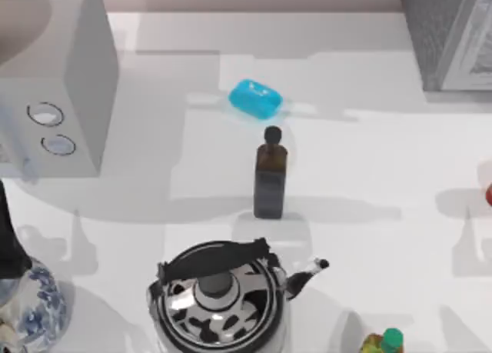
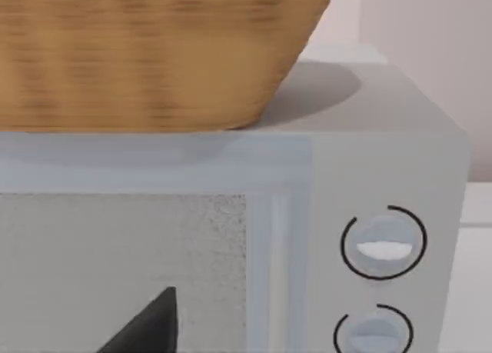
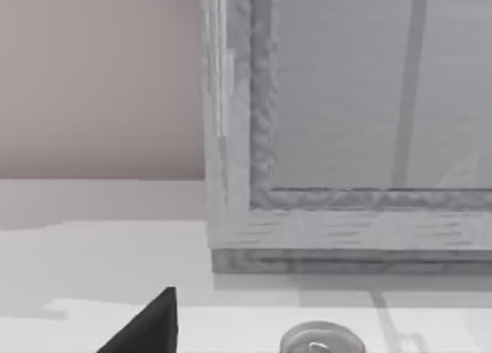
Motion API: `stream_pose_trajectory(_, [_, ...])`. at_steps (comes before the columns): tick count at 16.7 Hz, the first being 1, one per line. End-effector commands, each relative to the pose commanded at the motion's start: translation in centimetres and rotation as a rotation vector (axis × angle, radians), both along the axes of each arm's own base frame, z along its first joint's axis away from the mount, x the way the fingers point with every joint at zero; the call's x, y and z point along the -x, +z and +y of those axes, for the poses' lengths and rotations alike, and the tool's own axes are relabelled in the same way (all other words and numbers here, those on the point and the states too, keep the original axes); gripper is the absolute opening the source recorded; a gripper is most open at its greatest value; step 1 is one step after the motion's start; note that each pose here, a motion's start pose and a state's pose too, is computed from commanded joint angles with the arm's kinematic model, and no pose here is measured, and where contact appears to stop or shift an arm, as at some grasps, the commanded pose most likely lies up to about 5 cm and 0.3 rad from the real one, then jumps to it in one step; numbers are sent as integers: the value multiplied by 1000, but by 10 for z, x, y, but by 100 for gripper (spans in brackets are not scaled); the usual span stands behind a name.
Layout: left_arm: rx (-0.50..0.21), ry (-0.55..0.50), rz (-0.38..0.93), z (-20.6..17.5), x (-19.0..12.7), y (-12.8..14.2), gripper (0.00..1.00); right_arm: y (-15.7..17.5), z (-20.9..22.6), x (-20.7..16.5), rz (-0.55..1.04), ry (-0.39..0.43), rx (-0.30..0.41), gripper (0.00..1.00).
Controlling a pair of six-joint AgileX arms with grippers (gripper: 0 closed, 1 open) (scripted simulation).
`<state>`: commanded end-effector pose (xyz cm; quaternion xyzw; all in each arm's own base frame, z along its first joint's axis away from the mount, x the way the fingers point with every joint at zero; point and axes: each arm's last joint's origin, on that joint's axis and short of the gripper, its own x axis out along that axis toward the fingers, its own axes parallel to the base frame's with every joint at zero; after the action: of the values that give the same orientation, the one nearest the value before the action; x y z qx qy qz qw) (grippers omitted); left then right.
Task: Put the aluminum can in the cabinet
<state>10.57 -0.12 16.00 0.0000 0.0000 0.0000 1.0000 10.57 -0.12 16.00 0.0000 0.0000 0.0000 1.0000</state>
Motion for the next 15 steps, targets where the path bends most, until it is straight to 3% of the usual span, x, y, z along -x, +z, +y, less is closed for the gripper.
stream_pose_trajectory(8, [0, 0, 0, 0, 0, 0, 100, 20, -2, -12, 7, -44, 7, 100])
stream_pose_trajectory(15, [0, 0, 0, 0, 0, 0, 100, 32, -5, -69, 154, -87, -1, 100])
